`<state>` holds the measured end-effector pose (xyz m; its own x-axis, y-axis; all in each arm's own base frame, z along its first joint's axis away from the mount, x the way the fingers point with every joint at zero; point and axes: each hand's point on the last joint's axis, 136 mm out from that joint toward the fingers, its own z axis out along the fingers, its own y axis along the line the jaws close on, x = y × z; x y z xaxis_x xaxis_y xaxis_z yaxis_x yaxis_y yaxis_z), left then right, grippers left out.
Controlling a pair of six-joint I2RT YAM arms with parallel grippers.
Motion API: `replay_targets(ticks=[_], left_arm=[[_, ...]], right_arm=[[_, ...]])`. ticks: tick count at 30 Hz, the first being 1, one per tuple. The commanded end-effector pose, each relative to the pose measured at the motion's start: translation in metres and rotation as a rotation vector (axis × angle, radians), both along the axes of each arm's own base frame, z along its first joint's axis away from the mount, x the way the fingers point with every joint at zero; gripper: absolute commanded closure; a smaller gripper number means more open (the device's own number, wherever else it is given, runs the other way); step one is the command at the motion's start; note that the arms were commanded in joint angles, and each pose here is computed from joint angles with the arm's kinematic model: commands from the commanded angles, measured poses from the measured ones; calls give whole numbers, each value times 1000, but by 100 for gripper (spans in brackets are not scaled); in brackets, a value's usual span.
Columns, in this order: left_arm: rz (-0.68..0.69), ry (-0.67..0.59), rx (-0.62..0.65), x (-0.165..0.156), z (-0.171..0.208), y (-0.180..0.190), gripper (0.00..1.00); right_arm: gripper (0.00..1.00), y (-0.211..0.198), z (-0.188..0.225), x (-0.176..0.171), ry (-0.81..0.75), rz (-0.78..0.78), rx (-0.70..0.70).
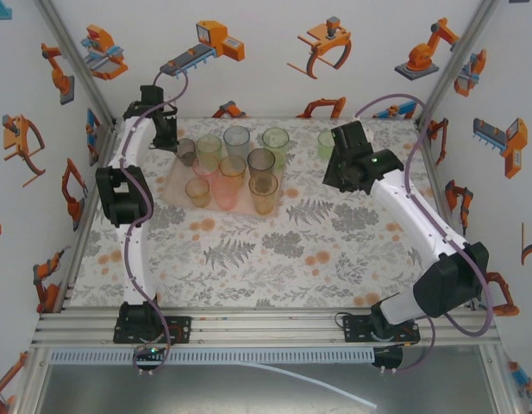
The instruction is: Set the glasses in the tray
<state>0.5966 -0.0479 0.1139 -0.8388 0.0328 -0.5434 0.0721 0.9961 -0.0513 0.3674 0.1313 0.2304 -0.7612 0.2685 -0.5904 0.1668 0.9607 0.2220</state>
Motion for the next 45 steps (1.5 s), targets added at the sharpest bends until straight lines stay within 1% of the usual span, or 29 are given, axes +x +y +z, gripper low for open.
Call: replay_targets(ticks=[1, 3, 7, 11, 13, 17, 20, 23, 26, 27, 28, 29, 30, 31, 32, 34, 35, 37, 38, 40, 45], left_arm=[[-6, -24, -30, 6, 11, -8, 90], [-10, -21, -29, 6, 8, -10, 88], [-15, -20, -29, 7, 7, -10, 74], [-17, -24, -28, 7, 9, -10, 69], [-16, -27, -26, 7, 11, -10, 64], [-16, -32, -10, 3, 21, -6, 58], [-20, -42, 7, -3, 36, -4, 55], [-21, -61, 12, -10, 56, -1, 52], [-24, -83, 7, -20, 76, -2, 49], [-24, -94, 5, -23, 85, -2, 46], [-24, -102, 2, -26, 91, -3, 45], [-23, -109, -1, -29, 98, -3, 41], [-22, -114, -8, -33, 104, -4, 40], [-26, -117, -13, -37, 110, -6, 36], [-28, -118, -14, -40, 113, -7, 34], [-39, -121, -23, -49, 122, -12, 26], [-45, -122, -28, -53, 124, -14, 24], [-61, -131, -34, -63, 132, -20, 14], [-76, -132, -34, -68, 134, -24, 11], [-94, -141, -29, -79, 141, -30, 8], [-132, -154, -63, -105, 156, -40, 8]], right_arm=[[63, -5, -4, 4, 7, -15, -19], [63, -6, -5, 6, 10, -19, -20], [62, -5, -9, 12, 15, -19, -16], [62, -6, -13, 17, 18, -22, -13], [62, -7, -15, 21, 19, -21, -13], [62, -11, -17, 34, 14, -23, -15], [62, -17, -19, 52, 8, -28, -14], [62, -24, -21, 77, -5, -35, -17], [62, -31, -23, 107, -17, -42, -23], [62, -35, -24, 118, -22, -46, -27], [62, -37, -26, 129, -29, -47, -32], [62, -39, -29, 139, -33, -48, -38], [62, -42, -31, 150, -38, -48, -45], [62, -45, -34, 161, -39, -46, -56], [62, -47, -37, 170, -41, -47, -62], [61, -49, -43, 191, -56, -32, -72], [61, -50, -45, 198, -61, -30, -82], [61, -52, -51, 213, -68, -26, -92], [61, -54, -55, 218, -65, -28, -94], [61, -58, -62, 229, -59, -37, -98], [61, -62, -79, 248, -54, -31, -94]])
